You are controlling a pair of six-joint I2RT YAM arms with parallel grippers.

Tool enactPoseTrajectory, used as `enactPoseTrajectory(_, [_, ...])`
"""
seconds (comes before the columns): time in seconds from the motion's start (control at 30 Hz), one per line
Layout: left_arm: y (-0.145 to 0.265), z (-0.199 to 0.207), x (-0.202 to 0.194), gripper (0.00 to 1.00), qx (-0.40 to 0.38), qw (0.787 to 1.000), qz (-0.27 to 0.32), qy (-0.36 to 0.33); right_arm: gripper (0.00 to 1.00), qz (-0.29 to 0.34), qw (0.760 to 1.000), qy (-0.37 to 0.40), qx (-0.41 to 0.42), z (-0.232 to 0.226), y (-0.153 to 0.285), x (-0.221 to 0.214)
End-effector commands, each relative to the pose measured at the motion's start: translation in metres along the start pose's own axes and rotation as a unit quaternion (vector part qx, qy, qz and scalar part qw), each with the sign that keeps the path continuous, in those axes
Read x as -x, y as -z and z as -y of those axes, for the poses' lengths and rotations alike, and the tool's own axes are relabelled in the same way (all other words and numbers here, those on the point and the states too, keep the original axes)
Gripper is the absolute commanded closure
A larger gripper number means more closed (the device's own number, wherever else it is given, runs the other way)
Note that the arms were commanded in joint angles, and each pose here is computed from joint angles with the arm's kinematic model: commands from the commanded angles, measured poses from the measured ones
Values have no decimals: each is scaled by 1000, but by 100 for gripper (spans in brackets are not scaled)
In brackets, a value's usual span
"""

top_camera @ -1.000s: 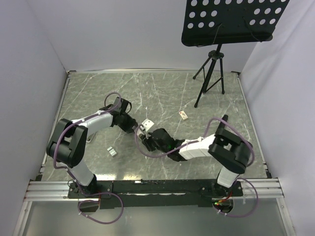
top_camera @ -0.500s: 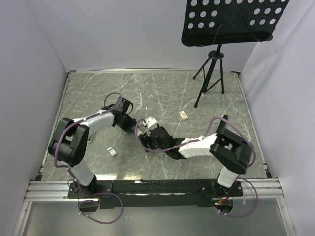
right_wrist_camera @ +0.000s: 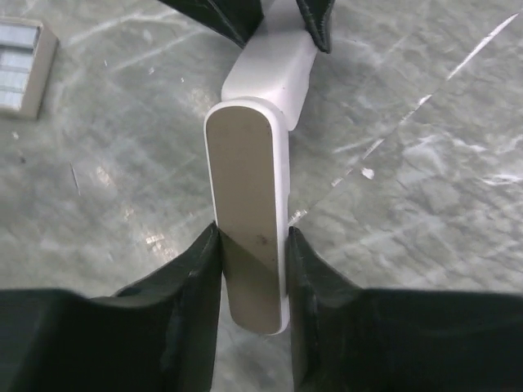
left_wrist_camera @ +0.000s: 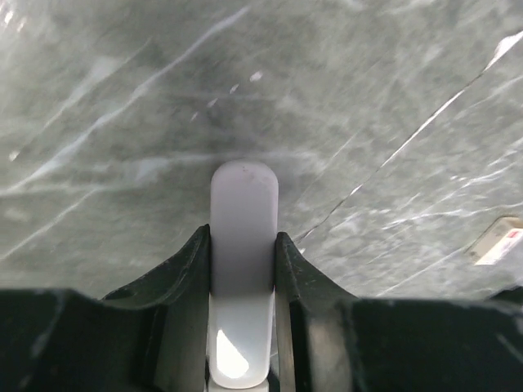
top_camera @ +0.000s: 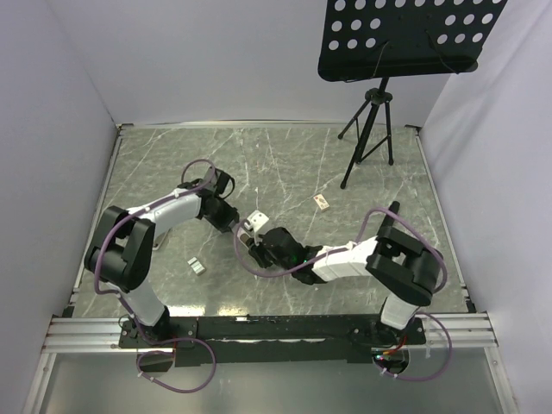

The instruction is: Unload the staples from the stapler

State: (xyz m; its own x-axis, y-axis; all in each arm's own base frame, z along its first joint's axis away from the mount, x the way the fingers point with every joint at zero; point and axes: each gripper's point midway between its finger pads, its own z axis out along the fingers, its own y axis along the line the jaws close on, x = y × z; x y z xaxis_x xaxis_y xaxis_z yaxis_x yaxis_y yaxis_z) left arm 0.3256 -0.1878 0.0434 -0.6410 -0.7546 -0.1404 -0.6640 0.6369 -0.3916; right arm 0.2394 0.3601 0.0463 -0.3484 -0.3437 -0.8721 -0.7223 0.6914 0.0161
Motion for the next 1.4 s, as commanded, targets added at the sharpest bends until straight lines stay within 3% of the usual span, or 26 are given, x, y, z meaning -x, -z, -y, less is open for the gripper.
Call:
enactPoseTrajectory(0.0, [48,42,23,99,-31,997,71,-14,83,57,998,-14,-29,13,27,60])
enactPoseTrajectory(0.1, [73,54,26,99,-56,992,112,-19,83,91,995,-37,-11,7,44,85])
enactPoseTrajectory(0.27, [17,-2,2,99,16,997,69,-13,82,24,997,-72,-25,7,17,27])
enactPoseTrajectory(0.4, [-6,-12,-12,99,37,998,36,-23,66,-18,997,-72,-36,9,6,1])
enactPoseTrajectory(0.53, [17,16,1,99,-3,998,60,-32,59,24,996,-76,-46,17,28,39])
enactPoseTrajectory(0.77, [66,52,5,99,-74,995,59,-44,68,80,992,-83,-52,28,59,80])
enactPoseTrajectory(0.87, [63,42,4,99,-70,994,64,-51,69,70,992,-93,-49,31,52,67])
enactPoseTrajectory(0.97, [48,21,-7,99,-36,997,39,-51,69,14,993,-105,-42,32,31,36])
enactPoseTrajectory(1.13, [35,7,-19,99,-14,999,11,-34,54,3,990,-138,-10,25,33,47])
enactPoseTrajectory(1.17, [37,12,-18,99,-16,999,11,-33,45,5,989,-147,24,16,33,52])
enactPoseTrajectory(1.23, [36,15,-19,99,-3,1000,2,-27,38,0,981,-185,54,23,27,47])
enactPoseTrajectory(1.37, [34,23,-20,99,4,999,-6,-35,36,4,973,-217,79,33,29,39])
